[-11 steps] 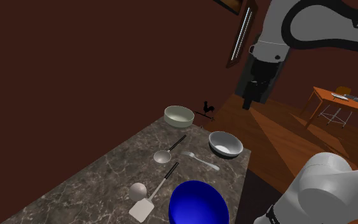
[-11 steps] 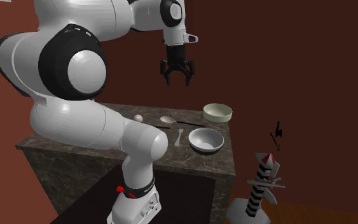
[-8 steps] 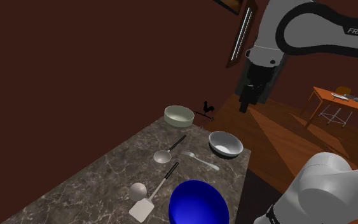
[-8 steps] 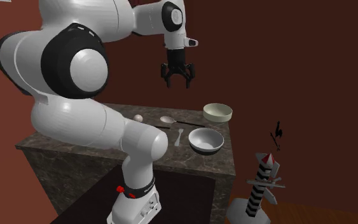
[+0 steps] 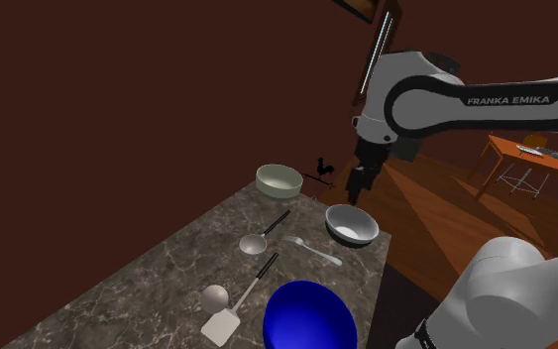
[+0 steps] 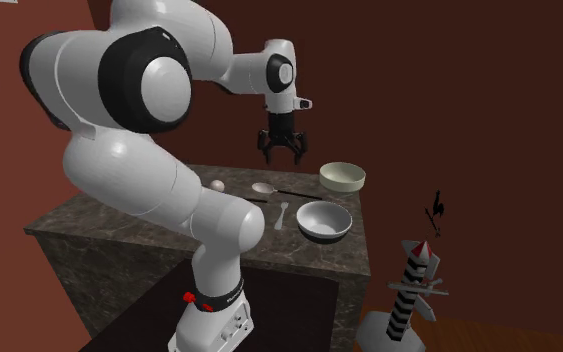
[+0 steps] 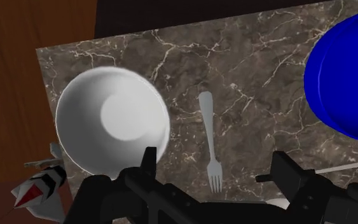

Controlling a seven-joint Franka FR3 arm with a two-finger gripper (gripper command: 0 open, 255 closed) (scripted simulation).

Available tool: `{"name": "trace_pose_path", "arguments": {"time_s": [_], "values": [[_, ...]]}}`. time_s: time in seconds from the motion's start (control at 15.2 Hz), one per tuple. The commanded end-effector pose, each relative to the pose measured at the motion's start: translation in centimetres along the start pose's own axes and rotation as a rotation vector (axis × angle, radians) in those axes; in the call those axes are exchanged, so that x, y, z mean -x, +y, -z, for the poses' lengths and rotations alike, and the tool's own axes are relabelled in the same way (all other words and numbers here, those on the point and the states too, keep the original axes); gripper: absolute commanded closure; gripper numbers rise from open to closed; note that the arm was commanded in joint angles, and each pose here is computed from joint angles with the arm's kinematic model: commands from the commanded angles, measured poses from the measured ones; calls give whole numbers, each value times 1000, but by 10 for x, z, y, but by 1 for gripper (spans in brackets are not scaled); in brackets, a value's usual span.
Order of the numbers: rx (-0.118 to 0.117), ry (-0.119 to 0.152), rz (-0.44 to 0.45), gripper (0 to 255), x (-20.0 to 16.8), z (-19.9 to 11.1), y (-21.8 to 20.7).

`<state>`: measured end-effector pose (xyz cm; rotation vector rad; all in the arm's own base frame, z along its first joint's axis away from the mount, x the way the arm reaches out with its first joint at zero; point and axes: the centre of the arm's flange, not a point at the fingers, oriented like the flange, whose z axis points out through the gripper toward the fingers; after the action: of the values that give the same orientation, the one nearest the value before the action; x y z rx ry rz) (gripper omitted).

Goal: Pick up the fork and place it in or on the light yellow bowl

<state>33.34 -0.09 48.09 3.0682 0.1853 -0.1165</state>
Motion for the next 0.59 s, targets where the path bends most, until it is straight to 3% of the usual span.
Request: {"name": "trace_pose_path", "arguments": {"time_s": [0.0, 0.53], "values": [[-5, -3, 17, 0, -8, -23, -2], [-27, -26, 86, 0, -48, -121, -15]]}}
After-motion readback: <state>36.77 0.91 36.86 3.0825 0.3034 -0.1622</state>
